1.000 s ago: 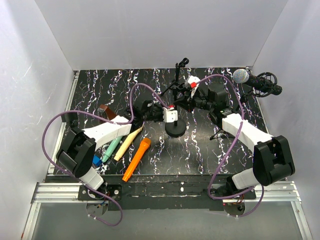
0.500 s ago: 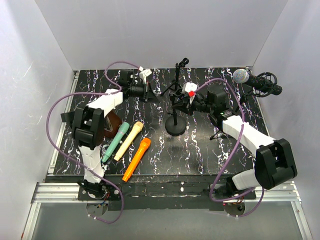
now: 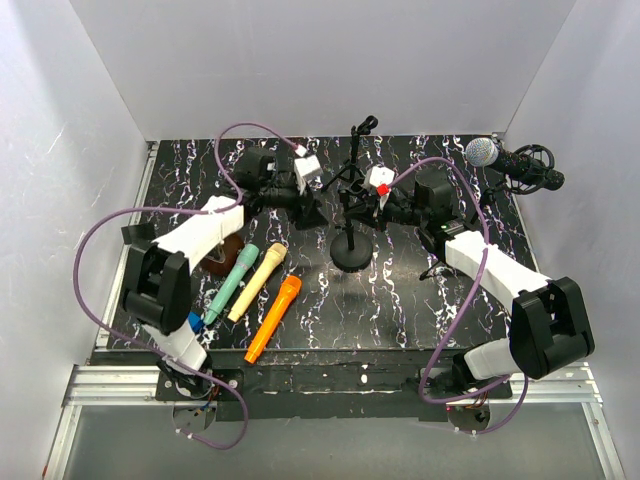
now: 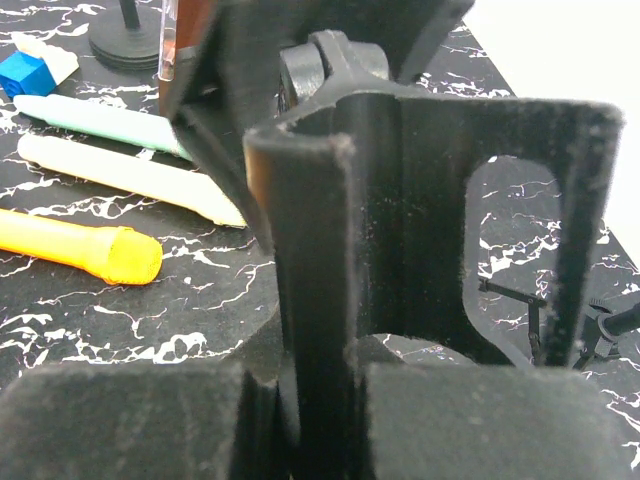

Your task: Remove the microphone from the stand

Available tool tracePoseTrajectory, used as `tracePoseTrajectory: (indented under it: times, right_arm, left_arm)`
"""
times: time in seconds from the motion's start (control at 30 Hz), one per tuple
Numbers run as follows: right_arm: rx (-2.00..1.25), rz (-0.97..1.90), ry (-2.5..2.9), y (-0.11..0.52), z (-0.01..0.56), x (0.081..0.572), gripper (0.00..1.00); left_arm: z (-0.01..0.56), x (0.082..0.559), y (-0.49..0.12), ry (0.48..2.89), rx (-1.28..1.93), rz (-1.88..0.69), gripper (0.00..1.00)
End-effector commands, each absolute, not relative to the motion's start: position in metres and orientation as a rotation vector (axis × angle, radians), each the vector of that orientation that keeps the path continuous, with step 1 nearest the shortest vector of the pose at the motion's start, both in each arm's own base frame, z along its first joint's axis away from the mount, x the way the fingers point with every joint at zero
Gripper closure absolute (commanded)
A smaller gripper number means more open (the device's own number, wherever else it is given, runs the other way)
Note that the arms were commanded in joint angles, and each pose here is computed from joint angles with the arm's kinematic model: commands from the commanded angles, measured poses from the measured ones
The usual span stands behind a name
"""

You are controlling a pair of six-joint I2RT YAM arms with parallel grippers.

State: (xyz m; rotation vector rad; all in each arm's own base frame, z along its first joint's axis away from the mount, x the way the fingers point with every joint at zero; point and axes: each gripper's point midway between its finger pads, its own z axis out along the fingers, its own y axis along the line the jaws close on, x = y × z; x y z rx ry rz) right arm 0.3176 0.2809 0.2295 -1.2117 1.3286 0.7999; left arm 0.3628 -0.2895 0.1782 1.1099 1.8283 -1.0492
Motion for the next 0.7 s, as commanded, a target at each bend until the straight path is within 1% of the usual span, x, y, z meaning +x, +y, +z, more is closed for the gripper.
tracePoseTrajectory:
  times: [0.0, 0.03, 0.17, 0.33, 0.43, 0.57, 0.67]
  right_arm:
    - [-1.217, 0.829, 1.355, 0.281, 0.229, 0.311, 0.99]
    - [-1.219, 0.83, 1.35, 0.282, 0.23, 0.311, 0.99]
    - [-1.219, 0.834, 1.358, 0.282, 0.23, 0.311, 0.99]
    - [-1.219, 0.834, 1.359, 0.282, 0.23, 0.312, 0.99]
    - [-1.218, 0.837, 1.364, 0.282, 0.23, 0.312, 0.99]
    - [-1.217, 0.837, 1.367, 0.282, 0.229, 0.313, 0.99]
    - [-1.217, 0.842, 1.369, 0.283, 0.228, 0.313, 0.99]
  left_arm:
    - [0.181, 0.357, -0.301, 1.382, 1.486, -0.657, 0.42]
    - [0.178, 0.356, -0.303, 1.335, 1.517, -0.605, 0.42]
    - [0.172, 0.358, -0.316, 1.237, 1.548, -0.532, 0.48]
    - [0.17, 0.359, -0.33, 1.217, 1.534, -0.549, 0.57]
    - [0.171, 0.356, -0.335, 1.211, 1.523, -0.555, 0.6]
    - [0.172, 0.352, -0.341, 1.212, 1.52, -0.577, 0.7]
    - [0.167, 0.352, -0.341, 1.238, 1.532, -0.584, 0.83]
